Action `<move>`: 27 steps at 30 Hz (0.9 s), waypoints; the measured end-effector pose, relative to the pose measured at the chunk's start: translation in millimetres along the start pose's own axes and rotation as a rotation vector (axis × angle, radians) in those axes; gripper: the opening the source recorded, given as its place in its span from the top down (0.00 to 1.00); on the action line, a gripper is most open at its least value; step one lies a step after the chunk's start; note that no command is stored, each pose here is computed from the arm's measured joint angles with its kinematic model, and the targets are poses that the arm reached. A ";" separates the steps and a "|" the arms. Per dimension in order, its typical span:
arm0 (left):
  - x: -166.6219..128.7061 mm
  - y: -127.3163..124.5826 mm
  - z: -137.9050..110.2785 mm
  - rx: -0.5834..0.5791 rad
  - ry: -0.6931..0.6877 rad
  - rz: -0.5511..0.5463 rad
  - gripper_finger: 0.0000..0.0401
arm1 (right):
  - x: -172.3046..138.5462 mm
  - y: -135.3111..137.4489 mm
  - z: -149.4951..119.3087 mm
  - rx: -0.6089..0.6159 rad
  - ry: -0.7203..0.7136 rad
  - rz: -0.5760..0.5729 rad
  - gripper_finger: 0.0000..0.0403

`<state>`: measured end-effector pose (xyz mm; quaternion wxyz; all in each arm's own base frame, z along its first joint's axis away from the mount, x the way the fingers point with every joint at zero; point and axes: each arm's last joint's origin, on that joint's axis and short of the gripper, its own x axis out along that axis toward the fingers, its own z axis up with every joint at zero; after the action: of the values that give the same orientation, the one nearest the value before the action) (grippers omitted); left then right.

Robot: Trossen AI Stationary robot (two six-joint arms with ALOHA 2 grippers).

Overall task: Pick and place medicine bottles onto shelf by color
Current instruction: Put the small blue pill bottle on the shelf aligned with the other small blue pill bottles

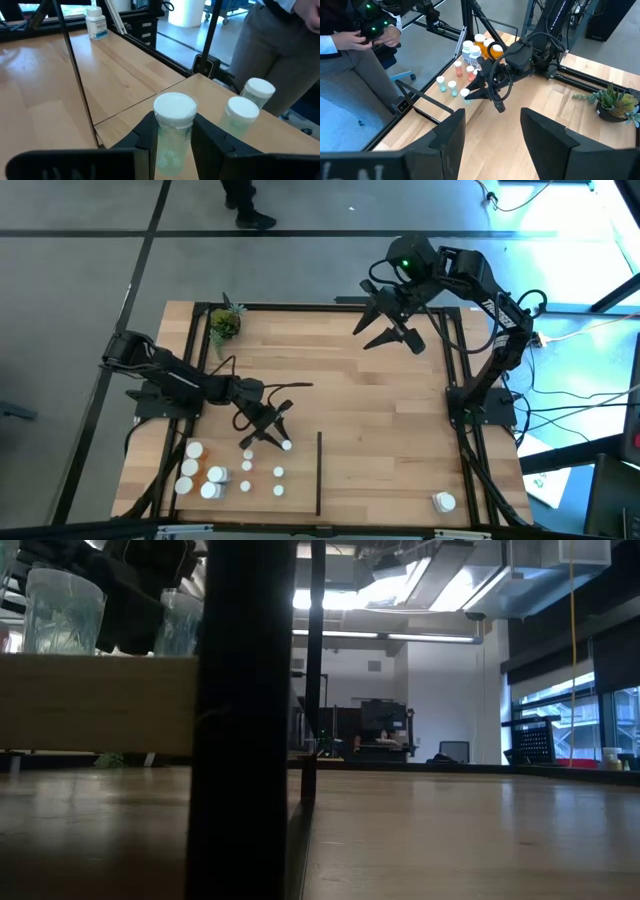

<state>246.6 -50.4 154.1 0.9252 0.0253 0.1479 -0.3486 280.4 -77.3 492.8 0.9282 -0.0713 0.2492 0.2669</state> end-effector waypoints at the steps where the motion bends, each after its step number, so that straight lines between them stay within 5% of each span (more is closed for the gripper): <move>1: 0.5 -0.9 0.1 0.002 0.000 -0.006 0.80 | 0.0 0.0 0.0 0.000 0.000 0.000 0.52; 27: 10.3 -8.2 -5.2 -0.099 0.026 0.011 0.80 | 0.0 0.0 0.1 0.000 0.000 0.000 0.52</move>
<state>247.3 -62.4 146.6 0.9253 -0.0151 0.1766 -0.3353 280.4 -77.3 492.9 0.9283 -0.0715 0.2489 0.2668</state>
